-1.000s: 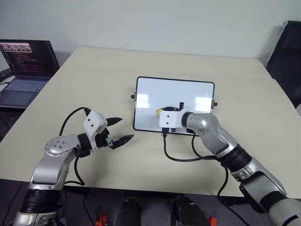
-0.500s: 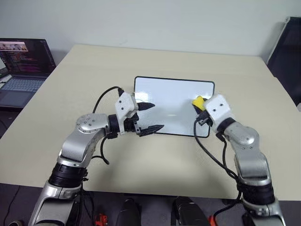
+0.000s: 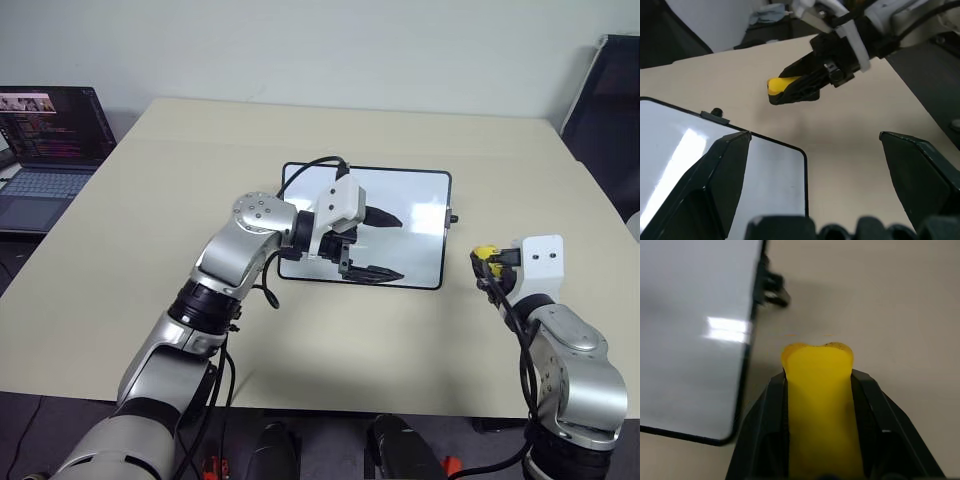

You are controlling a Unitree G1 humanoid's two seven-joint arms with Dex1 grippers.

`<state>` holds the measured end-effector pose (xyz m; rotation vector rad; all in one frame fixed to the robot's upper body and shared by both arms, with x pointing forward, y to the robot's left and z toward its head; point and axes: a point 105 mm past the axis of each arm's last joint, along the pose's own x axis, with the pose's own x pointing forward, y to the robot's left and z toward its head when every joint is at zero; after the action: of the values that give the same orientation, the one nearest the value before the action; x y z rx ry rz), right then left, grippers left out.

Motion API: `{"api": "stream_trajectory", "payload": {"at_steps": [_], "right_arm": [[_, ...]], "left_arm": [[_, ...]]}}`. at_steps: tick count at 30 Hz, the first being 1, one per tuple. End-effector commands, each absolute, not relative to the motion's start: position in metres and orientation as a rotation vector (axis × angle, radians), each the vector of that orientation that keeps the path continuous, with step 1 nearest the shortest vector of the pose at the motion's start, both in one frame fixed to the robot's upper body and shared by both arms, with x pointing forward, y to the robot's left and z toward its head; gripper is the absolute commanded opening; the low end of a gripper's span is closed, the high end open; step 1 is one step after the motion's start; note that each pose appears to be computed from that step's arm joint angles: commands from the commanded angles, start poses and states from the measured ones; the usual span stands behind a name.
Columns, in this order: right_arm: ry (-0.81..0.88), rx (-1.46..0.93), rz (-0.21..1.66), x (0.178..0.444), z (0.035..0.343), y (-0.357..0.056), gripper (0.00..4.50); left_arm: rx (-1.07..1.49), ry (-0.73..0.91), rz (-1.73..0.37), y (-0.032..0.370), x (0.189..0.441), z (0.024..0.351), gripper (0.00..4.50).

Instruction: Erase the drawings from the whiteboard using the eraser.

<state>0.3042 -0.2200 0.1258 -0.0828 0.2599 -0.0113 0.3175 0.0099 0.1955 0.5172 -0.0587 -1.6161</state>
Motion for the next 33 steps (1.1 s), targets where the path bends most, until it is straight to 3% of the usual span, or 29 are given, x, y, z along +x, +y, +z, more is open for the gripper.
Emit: {"api": "stream_trajectory", "payload": {"at_steps": [1,11,16,20,21,27,33], "right_arm": [[0.244,-0.091,-0.044,0.311,0.131,-0.232,1.28],[0.280,-0.089,-0.094,0.326,0.118,-0.255,1.28],[0.287,-0.084,-0.105,0.332,0.110,-0.262,2.82],[0.275,-0.072,-0.096,0.336,0.109,-0.262,4.31],[0.268,-0.072,-0.092,0.337,0.110,-0.261,4.46],[0.008,-0.119,-0.007,0.326,0.167,-0.226,4.46],[-0.026,-0.122,0.160,0.292,0.165,-0.173,4.46]], "left_arm": [[0.603,-0.097,-1.657,-0.003,0.317,0.198,4.50],[0.678,-0.115,-1.675,-0.020,0.319,0.187,4.50],[0.685,-0.117,-1.684,-0.021,0.318,0.186,4.50],[0.679,-0.113,-1.668,-0.019,0.320,0.186,4.50],[0.675,-0.112,-1.664,-0.018,0.320,0.186,4.50],[0.499,-0.121,-1.422,0.027,0.339,0.204,4.50],[0.312,-0.073,-1.076,0.093,0.337,0.202,4.50]]}}
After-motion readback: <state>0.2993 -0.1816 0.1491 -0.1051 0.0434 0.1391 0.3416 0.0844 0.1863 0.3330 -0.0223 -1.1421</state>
